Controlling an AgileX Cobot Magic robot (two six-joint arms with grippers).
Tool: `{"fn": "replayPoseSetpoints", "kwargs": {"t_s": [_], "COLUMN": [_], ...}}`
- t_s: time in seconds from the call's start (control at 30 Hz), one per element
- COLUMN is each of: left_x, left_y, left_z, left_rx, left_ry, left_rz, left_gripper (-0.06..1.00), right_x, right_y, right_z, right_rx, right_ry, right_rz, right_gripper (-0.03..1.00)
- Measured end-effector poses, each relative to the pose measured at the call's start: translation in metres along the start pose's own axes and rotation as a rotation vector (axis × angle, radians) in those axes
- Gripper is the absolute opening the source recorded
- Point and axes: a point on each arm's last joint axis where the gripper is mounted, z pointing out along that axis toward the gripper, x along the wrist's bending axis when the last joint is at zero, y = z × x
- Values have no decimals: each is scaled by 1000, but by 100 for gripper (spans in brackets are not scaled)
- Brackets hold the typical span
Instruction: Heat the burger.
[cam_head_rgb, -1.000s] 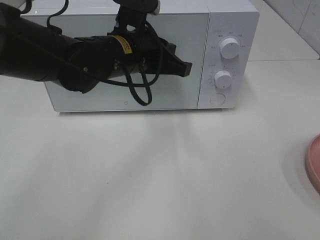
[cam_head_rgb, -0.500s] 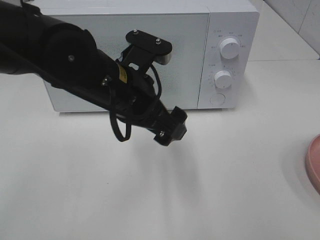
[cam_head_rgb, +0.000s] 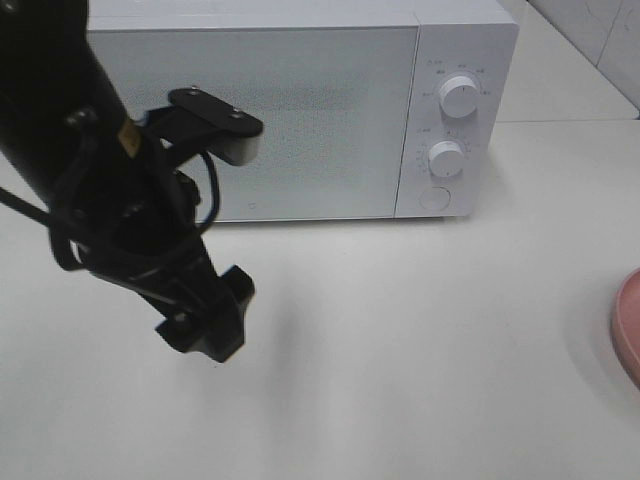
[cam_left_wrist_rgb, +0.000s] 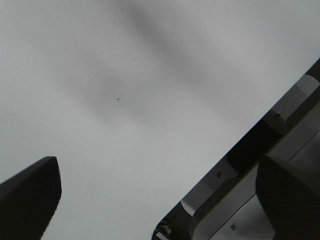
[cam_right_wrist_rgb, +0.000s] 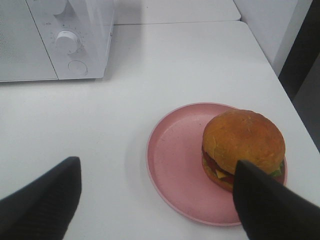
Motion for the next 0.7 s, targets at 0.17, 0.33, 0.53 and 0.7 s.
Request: {"fn": "replayPoseSetpoints", "kwargs": {"t_s": [0.17, 0.33, 0.53, 0.7], "left_x": [34, 107, 144, 143], "left_y": [-14, -56, -103, -130], "left_z": [-17, -57, -94, -115], "left_rx": [31, 19, -20, -84], "left_ry": [26, 95, 162, 210], "left_rz": [-104, -385, -602, -684], "left_gripper": [99, 99, 99, 99], "right_x": [0, 0, 0, 0], "right_y": [0, 0, 0, 0], "right_z": [0, 0, 0, 0], "right_rx": [0, 0, 0, 0], "right_ry": [0, 0, 0, 0], "right_rz": [0, 0, 0, 0], "right_gripper": [76, 76, 76, 76]}}
